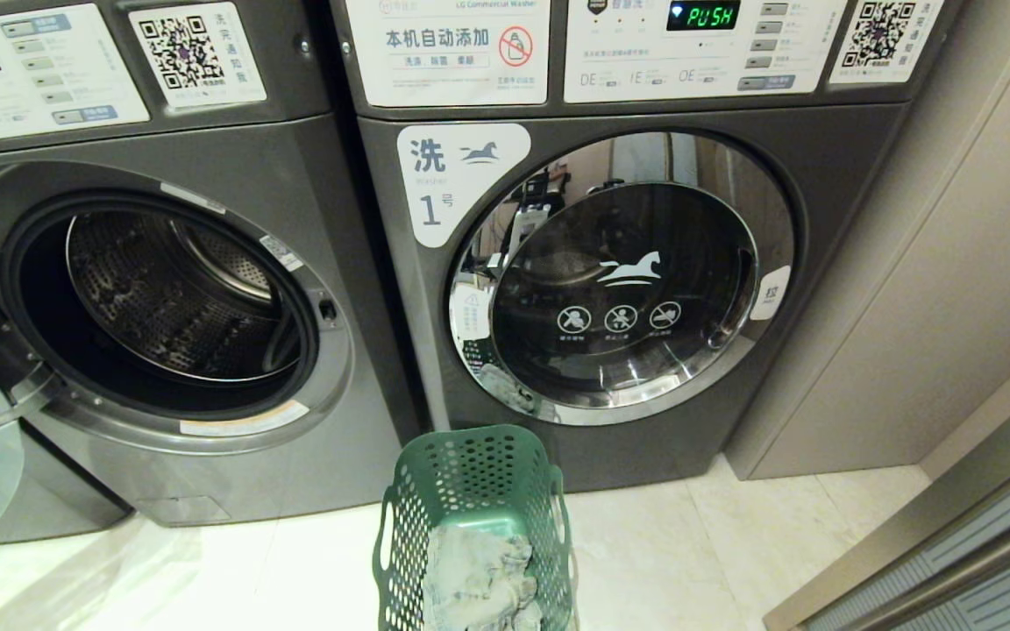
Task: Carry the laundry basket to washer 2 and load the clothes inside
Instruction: Open the lid of the washing machine
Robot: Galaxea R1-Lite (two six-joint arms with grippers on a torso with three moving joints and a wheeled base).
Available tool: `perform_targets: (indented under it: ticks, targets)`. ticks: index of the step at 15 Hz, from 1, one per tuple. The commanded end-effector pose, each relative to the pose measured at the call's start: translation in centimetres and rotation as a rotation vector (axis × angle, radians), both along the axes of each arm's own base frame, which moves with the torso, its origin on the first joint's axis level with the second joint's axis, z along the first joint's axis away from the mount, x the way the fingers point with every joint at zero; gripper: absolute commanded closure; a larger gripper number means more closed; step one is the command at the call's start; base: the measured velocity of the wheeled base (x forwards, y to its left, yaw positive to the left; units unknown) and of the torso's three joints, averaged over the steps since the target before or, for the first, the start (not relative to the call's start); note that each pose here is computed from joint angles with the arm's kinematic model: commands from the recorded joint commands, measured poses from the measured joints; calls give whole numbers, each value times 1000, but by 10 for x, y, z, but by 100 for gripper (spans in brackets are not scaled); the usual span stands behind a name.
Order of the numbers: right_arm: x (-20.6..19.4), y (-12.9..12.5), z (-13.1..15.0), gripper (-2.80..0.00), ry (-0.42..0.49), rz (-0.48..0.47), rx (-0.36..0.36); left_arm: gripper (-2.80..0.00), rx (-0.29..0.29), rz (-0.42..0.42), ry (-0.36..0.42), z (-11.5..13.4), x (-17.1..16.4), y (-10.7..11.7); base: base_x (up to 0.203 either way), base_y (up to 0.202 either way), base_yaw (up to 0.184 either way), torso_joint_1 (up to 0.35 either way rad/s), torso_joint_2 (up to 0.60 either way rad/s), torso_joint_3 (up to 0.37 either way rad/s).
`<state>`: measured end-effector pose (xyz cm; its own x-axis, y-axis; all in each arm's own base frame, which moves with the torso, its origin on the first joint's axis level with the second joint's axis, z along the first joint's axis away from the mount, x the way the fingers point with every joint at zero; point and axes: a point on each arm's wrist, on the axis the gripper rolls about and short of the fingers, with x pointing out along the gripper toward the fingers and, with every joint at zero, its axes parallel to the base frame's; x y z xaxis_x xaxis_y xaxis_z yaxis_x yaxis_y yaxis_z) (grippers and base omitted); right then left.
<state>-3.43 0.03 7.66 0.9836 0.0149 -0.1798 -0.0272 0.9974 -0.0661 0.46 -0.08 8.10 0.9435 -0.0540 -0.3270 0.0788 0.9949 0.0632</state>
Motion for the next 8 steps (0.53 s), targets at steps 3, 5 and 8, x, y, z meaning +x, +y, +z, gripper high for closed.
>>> perform_targets:
  ticks: [3,5,8]
  targets:
    - [0,0,0,0,3,1,-1,0,4,2,-273,-5,-24,0,0,0,0,0,0,0]
    - [0,0,0,0,3,1,0,0,-21,23,-335,-6,-28,1,0,0,0,0,0,0]
    - [0,0,0,0,3,1,0,0,-75,60,-329,-5,-27,1,0,0,0,0,0,0]
